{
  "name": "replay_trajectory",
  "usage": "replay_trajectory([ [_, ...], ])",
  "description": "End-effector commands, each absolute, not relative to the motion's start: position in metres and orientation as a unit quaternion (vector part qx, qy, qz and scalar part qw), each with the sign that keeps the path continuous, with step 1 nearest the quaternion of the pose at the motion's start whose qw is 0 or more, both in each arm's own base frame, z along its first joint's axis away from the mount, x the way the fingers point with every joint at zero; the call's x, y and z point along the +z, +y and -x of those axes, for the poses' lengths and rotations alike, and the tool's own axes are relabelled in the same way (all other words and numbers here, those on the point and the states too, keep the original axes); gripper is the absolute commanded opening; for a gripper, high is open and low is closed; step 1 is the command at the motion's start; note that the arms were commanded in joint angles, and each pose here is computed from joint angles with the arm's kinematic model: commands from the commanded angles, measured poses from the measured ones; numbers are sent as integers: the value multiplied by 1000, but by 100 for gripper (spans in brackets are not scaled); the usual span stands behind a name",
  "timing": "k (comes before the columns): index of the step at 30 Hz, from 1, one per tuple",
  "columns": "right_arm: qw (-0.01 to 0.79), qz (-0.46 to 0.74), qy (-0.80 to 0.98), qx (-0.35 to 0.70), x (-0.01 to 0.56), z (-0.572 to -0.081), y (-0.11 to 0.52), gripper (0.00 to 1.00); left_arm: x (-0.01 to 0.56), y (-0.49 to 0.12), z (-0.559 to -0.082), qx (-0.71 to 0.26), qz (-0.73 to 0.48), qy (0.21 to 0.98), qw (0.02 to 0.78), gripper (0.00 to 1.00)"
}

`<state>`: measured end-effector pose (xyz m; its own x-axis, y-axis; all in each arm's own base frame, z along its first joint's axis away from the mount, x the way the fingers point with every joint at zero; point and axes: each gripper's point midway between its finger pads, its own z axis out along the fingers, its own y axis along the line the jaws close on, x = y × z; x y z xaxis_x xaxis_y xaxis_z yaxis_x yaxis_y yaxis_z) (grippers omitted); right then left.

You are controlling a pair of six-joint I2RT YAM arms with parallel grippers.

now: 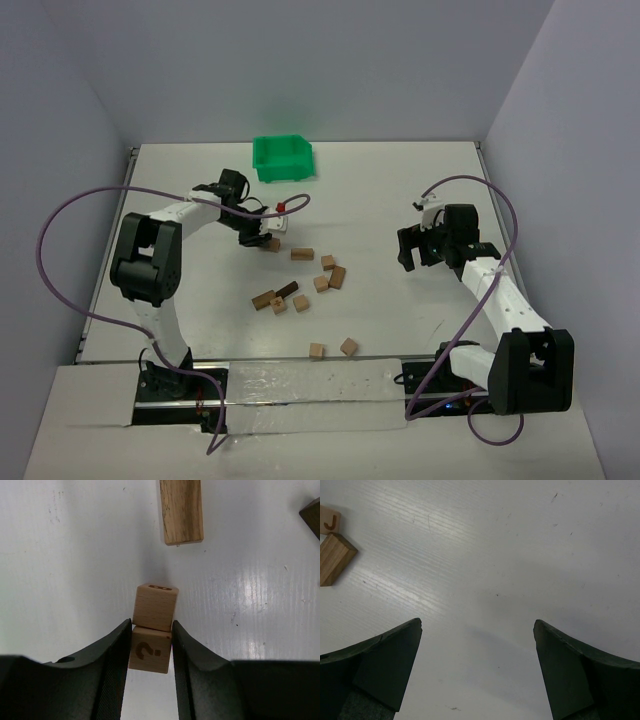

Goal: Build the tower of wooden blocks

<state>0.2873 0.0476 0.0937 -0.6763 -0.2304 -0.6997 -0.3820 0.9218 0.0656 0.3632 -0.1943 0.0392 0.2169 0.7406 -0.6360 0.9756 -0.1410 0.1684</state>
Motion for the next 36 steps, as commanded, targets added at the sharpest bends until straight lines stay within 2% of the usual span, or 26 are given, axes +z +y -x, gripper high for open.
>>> replay_trajectory([
  [1,388,174,899,103,112,-300,48,100,47,-204,-368,-223,-730,572,300,45],
  [21,386,174,900,103,111,-300,48,100,38,-204,-367,-233,-731,573,287,47],
  [36,386,173,900,103,111,-300,48,100,43,-205,-362,-238,-728,574,289,15],
])
